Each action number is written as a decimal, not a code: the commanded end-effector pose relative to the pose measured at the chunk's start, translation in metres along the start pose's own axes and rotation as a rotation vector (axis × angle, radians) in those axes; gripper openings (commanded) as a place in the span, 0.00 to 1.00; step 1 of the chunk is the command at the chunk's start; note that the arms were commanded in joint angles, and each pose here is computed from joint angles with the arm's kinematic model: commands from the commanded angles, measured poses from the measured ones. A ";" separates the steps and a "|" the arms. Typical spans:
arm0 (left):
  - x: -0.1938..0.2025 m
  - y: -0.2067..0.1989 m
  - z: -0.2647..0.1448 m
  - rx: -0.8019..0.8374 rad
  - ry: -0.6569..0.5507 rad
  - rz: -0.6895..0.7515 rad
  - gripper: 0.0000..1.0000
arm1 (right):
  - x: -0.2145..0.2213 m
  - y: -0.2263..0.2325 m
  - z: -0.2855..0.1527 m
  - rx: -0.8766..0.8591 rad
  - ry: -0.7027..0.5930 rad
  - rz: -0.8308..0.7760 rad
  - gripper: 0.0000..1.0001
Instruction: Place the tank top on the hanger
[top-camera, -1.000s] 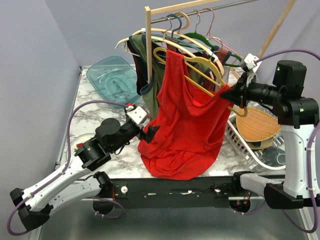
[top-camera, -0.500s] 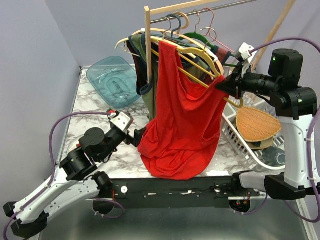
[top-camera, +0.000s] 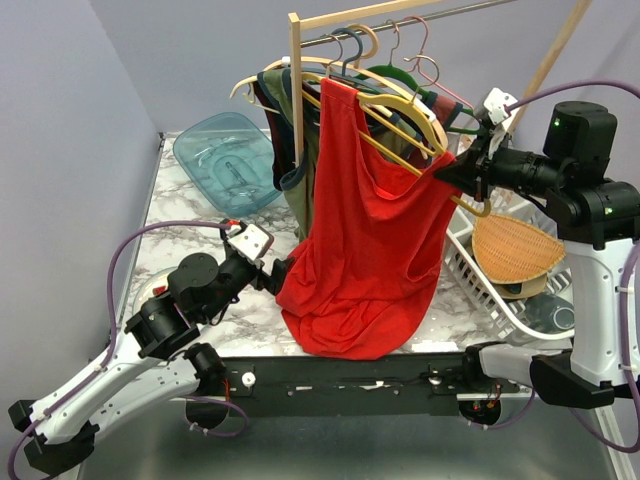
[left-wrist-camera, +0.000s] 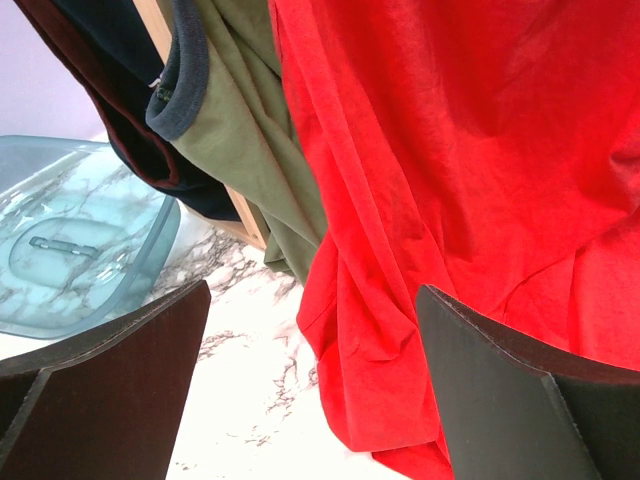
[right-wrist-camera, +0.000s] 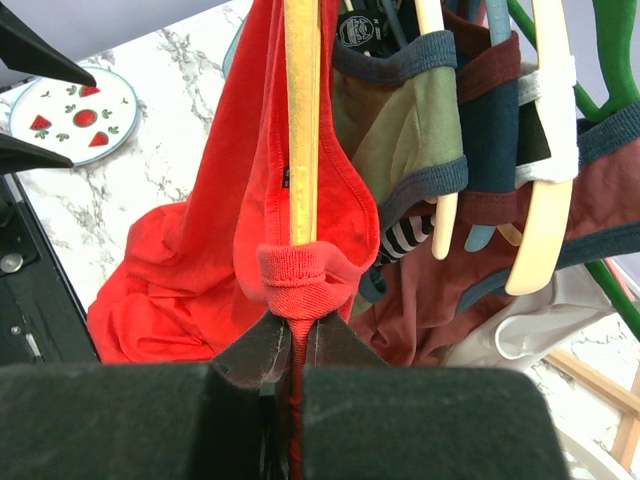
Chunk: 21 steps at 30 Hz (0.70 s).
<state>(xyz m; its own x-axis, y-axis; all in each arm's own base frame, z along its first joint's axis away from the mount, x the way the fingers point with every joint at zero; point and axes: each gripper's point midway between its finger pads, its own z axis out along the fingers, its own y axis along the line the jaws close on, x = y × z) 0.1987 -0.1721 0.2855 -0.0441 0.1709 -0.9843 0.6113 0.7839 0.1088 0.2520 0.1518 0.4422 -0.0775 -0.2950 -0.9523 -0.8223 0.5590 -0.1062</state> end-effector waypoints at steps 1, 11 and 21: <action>0.000 0.003 -0.004 -0.011 0.000 0.003 0.99 | -0.013 0.008 0.003 -0.061 -0.042 -0.015 0.00; -0.001 0.004 -0.004 -0.010 0.009 0.008 0.99 | -0.021 0.000 0.027 -0.156 -0.053 0.021 0.00; 0.001 0.002 -0.001 -0.005 0.016 0.005 0.99 | -0.022 -0.039 0.047 -0.038 -0.038 0.068 0.01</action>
<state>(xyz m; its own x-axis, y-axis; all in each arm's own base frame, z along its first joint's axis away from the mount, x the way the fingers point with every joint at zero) 0.1974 -0.1706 0.2808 -0.0567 0.1862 -0.9809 0.6128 0.7821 0.1131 0.2951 0.1744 0.4348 -0.1510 -0.2622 -0.9531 -0.8718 0.4898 0.0033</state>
